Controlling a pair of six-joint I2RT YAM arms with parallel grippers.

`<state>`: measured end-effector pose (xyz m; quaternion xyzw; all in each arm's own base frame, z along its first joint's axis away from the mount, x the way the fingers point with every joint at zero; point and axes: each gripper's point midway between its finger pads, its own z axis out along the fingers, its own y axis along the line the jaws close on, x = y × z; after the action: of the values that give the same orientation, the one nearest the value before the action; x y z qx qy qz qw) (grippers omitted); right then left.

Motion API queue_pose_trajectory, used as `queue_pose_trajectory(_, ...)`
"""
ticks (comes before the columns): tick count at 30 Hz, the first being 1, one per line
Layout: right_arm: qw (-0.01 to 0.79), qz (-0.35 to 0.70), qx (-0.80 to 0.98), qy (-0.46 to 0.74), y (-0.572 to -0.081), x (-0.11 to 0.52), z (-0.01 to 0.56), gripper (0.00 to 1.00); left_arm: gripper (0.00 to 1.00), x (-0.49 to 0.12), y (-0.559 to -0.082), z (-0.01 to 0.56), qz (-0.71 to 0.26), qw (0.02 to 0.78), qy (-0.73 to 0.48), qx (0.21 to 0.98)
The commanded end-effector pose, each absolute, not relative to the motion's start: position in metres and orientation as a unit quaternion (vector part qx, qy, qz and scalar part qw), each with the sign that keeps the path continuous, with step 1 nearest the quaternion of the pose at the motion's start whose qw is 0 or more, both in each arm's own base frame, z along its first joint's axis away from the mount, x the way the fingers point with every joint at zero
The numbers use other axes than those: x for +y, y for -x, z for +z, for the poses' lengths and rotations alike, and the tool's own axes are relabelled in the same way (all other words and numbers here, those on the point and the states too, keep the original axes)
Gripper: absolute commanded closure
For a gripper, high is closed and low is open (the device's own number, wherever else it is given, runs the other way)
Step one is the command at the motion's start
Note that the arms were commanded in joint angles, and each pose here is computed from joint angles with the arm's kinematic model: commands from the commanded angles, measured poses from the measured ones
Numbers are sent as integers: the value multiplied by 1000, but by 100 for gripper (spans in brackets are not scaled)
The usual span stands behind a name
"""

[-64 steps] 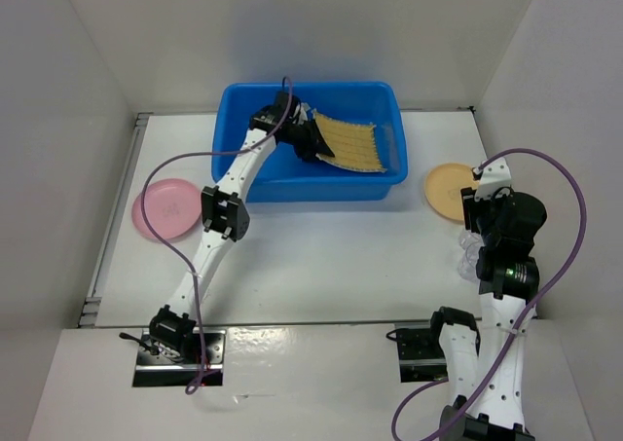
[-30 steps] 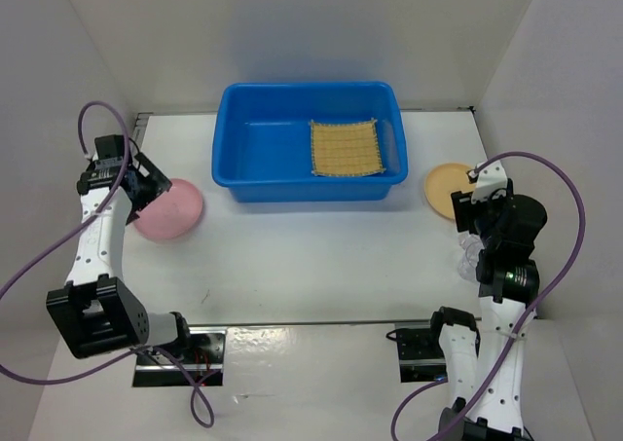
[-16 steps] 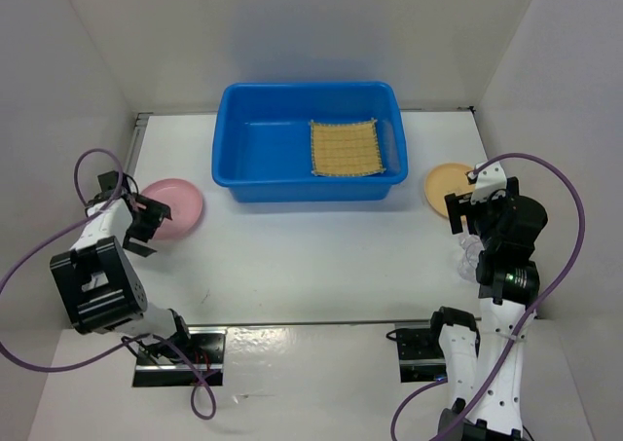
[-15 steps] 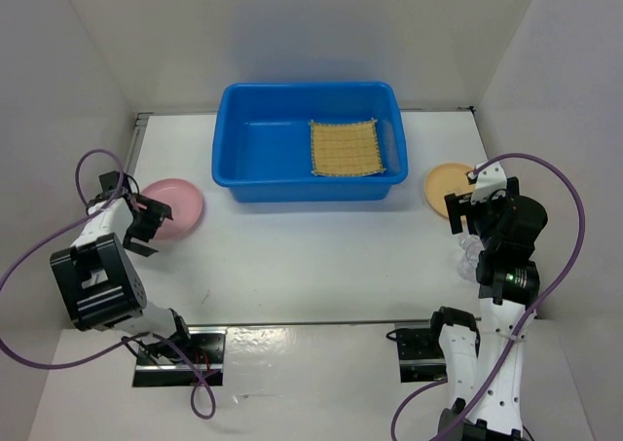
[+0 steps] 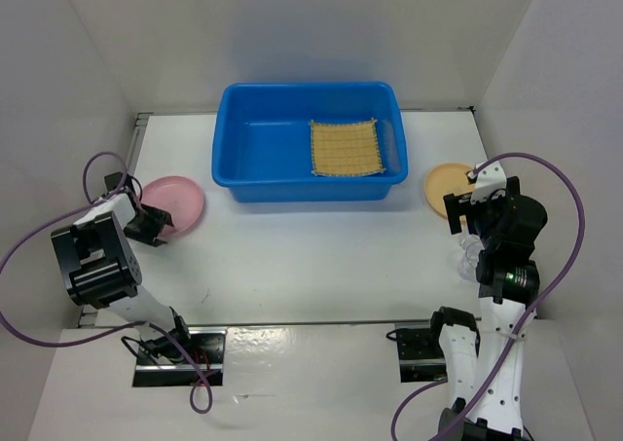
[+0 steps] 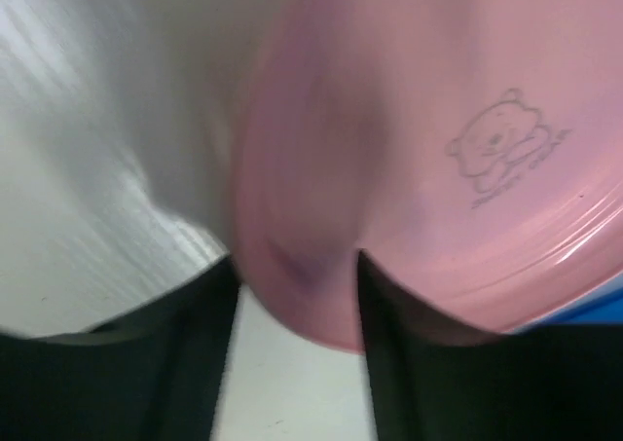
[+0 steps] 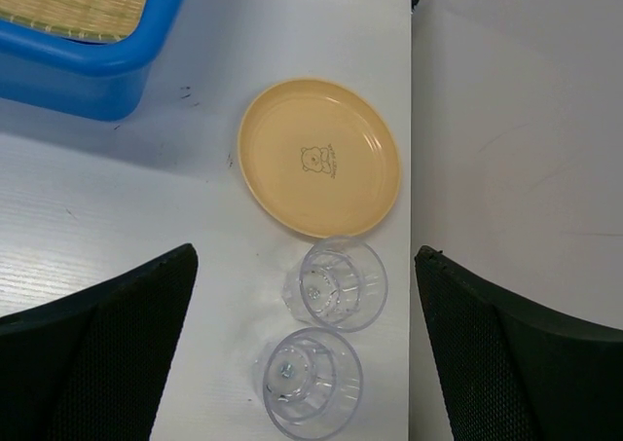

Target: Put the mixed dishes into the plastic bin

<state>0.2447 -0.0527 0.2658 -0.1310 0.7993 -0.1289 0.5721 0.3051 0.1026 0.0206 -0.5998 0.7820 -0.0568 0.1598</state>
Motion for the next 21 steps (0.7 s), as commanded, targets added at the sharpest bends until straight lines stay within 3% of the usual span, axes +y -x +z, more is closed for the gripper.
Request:
queue_pose_trajectory(1, 577, -130, 795, 134, -247, -53, 270, 3, 52, 108, -313, 17, -71, 167, 591, 786)
queue_pose_trajectory(2, 577, -130, 795, 134, -247, -53, 270, 3, 63, 110, -312, 17, -70, 168, 594, 784)
queue_pose_trajectory(3, 577, -130, 795, 134, -247, -53, 270, 3, 84, 110, -316, 20, -78, 171, 592, 784)
queue_pose_trajectory(8, 577, -130, 795, 134, -247, -53, 270, 2, 100, 116, -329, 54, -101, 203, 593, 772)
queue_pose_trajectory(18, 577, -130, 795, 134, -247, -53, 270, 2, 100, 127, -338, 285, -189, 497, 596, 601)
queue_pose_trajectory(21, 577, -130, 795, 134, -247, -53, 270, 2, 100, 104, -356, 327, -261, 520, 537, 611)
